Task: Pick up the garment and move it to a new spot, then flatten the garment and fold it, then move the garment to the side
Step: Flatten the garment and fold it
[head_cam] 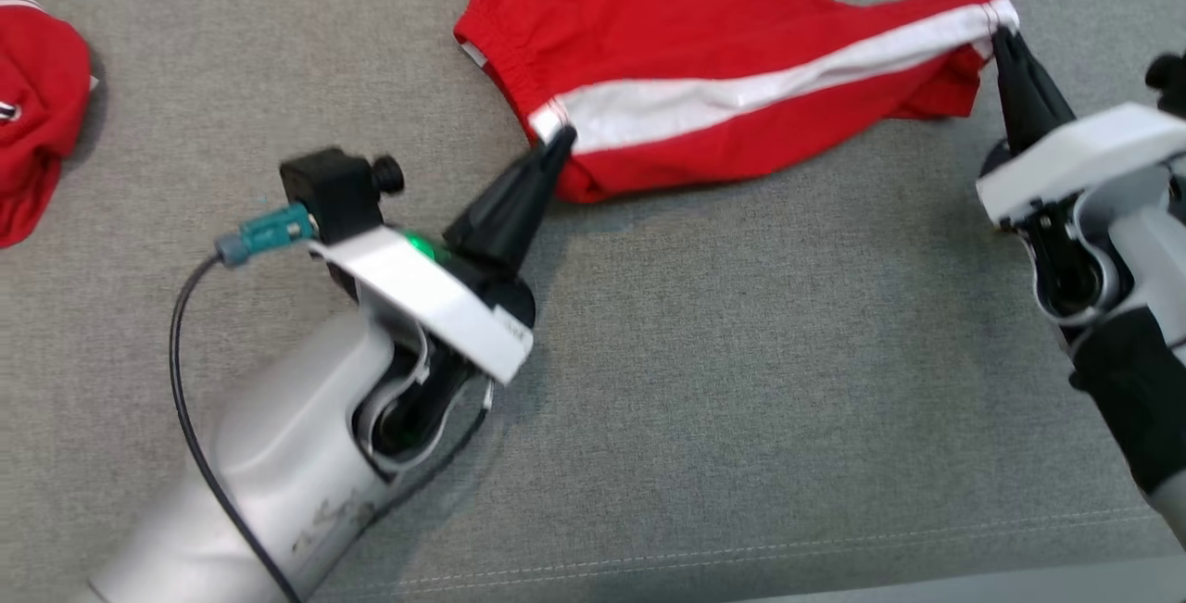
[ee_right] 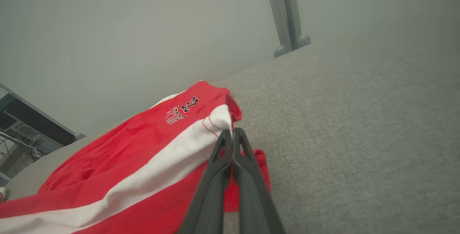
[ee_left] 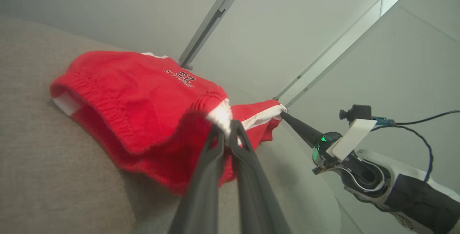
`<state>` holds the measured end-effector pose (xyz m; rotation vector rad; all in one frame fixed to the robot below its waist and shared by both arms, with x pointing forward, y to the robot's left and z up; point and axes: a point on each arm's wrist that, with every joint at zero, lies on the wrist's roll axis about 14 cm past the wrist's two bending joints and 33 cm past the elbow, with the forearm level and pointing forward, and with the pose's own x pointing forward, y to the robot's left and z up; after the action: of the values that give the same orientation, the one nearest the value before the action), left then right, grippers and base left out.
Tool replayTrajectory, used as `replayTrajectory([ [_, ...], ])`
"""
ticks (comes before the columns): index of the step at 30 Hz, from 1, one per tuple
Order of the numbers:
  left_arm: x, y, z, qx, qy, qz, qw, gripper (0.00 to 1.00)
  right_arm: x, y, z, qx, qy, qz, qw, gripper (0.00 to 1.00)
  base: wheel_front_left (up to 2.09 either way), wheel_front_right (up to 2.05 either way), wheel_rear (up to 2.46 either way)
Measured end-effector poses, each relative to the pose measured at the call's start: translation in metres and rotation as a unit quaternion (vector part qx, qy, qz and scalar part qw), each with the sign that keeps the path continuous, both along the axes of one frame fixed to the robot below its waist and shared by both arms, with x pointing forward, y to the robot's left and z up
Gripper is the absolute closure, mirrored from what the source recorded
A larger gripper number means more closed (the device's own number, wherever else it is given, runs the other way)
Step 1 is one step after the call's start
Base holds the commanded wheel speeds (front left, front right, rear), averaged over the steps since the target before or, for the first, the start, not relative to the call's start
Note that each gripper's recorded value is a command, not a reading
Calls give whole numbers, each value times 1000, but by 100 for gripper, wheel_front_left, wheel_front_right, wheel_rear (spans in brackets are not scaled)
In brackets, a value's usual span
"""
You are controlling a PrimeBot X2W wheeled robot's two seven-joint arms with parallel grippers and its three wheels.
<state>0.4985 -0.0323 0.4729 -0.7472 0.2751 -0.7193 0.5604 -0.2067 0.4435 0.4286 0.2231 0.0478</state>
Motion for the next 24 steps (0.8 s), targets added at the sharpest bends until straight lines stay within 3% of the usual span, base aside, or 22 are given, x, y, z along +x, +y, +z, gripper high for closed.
replayTrajectory([
  [10,-75,21,-16,65,-7,-28,997,100,-76,-8,-25,12,33,14,999,100,0,0,0],
  [24,-129,27,-37,132,-14,-51,990,100,-151,-15,-46,-8,61,13,998,100,0,0,0],
])
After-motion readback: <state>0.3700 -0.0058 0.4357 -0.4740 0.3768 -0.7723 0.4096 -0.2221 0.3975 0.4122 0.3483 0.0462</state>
